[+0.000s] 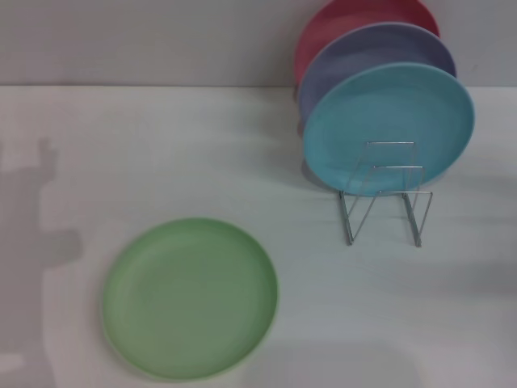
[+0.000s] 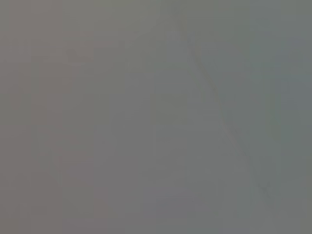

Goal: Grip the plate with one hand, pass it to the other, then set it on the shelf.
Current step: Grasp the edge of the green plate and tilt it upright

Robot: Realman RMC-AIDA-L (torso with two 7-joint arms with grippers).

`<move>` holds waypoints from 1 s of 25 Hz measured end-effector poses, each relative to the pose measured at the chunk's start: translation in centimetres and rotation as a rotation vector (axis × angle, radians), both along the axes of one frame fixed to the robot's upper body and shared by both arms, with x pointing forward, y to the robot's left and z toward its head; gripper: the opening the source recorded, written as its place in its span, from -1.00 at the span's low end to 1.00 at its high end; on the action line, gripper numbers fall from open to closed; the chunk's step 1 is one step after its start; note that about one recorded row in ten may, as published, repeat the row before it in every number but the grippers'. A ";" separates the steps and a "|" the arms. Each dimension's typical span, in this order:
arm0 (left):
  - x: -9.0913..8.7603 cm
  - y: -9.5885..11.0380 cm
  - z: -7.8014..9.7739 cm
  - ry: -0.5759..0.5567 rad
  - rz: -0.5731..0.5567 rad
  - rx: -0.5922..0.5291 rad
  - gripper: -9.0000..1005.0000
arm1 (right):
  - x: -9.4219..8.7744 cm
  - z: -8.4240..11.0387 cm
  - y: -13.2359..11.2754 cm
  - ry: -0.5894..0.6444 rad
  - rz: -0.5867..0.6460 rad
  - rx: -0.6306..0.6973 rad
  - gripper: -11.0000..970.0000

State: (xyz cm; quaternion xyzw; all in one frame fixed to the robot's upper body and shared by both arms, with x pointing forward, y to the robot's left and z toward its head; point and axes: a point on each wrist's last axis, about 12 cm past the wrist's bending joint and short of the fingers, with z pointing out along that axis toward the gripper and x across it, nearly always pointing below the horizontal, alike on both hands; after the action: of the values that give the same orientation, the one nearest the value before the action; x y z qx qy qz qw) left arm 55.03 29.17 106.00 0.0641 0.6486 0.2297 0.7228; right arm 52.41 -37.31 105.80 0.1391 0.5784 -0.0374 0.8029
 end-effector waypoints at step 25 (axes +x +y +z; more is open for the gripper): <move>5.2 -0.3 4.3 0.261 -0.149 -0.472 0.60 | 0.0 -0.2 0.8 -0.006 0.009 0.022 0.32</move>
State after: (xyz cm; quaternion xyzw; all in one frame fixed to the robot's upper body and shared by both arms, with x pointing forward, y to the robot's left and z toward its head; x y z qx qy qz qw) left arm 60.24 28.91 110.34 -0.0294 0.7652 0.0083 0.6431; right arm 52.44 -36.54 105.60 0.1454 0.5771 -0.0268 0.8032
